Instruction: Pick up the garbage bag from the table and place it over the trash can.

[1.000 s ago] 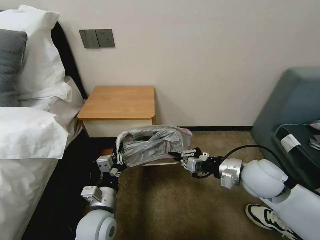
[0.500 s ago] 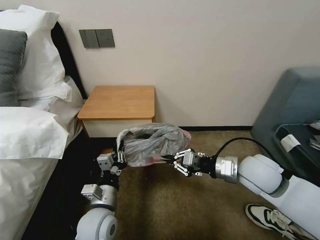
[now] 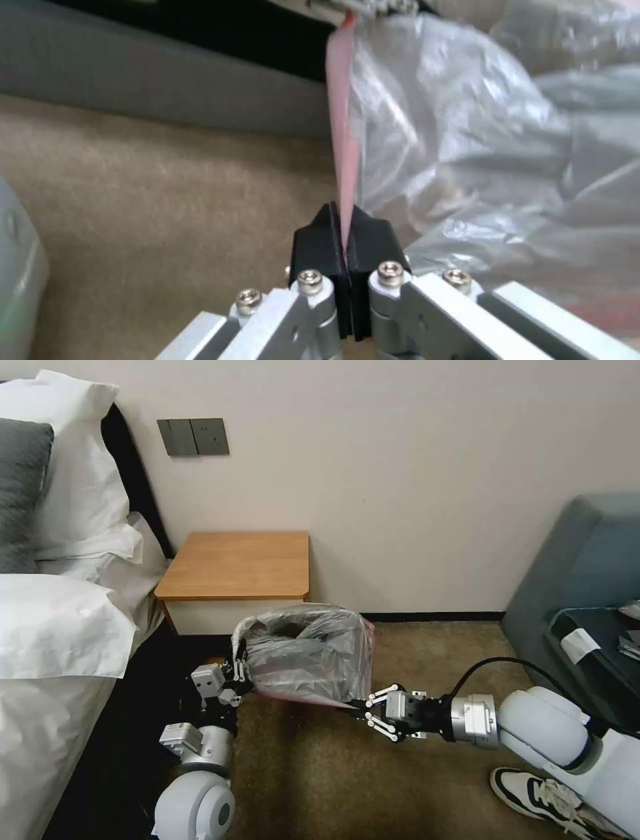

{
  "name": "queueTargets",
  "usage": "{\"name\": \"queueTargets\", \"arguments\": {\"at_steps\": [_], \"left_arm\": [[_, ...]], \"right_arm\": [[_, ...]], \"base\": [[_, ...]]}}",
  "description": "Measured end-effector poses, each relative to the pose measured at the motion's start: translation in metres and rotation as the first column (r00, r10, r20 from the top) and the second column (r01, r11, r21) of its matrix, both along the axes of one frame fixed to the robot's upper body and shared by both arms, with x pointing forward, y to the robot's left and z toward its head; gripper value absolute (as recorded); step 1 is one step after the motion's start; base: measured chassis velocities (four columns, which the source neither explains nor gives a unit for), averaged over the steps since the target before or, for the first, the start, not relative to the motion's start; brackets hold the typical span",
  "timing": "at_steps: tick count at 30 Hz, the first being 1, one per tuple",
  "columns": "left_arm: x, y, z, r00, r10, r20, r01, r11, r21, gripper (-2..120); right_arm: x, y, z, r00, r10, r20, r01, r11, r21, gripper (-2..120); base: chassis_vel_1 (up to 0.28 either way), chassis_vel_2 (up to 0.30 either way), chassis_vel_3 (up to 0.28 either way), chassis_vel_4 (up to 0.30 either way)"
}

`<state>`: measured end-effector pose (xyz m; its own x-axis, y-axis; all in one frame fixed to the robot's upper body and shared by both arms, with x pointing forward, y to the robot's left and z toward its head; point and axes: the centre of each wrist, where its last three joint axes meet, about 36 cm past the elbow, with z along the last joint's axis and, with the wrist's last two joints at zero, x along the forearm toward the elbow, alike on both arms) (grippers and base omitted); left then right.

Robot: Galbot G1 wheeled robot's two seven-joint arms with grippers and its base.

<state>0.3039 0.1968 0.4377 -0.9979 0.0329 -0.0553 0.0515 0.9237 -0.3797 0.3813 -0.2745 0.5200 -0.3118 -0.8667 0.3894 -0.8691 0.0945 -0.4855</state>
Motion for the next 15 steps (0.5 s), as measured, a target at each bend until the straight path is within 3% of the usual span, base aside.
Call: {"name": "queueTargets", "arguments": {"at_steps": [9,15], "left_arm": [[-0.012,0.005,0.028,0.995,-0.043,-0.089,0.03,0.989,-0.145,7],[-0.019,0.005,0.041,0.988,-0.084,-0.129,0.058,0.979,-0.196,7]], "right_arm": [[0.013,-0.01,-0.011,0.998,-0.041,0.05,0.042,0.999,-0.018,0],[0.017,-0.011,-0.017,0.996,-0.057,0.075,0.058,0.998,-0.018,0]], "base": [[0.0,0.0,0.0,0.0],[0.0,0.0,0.0,0.0]]}}
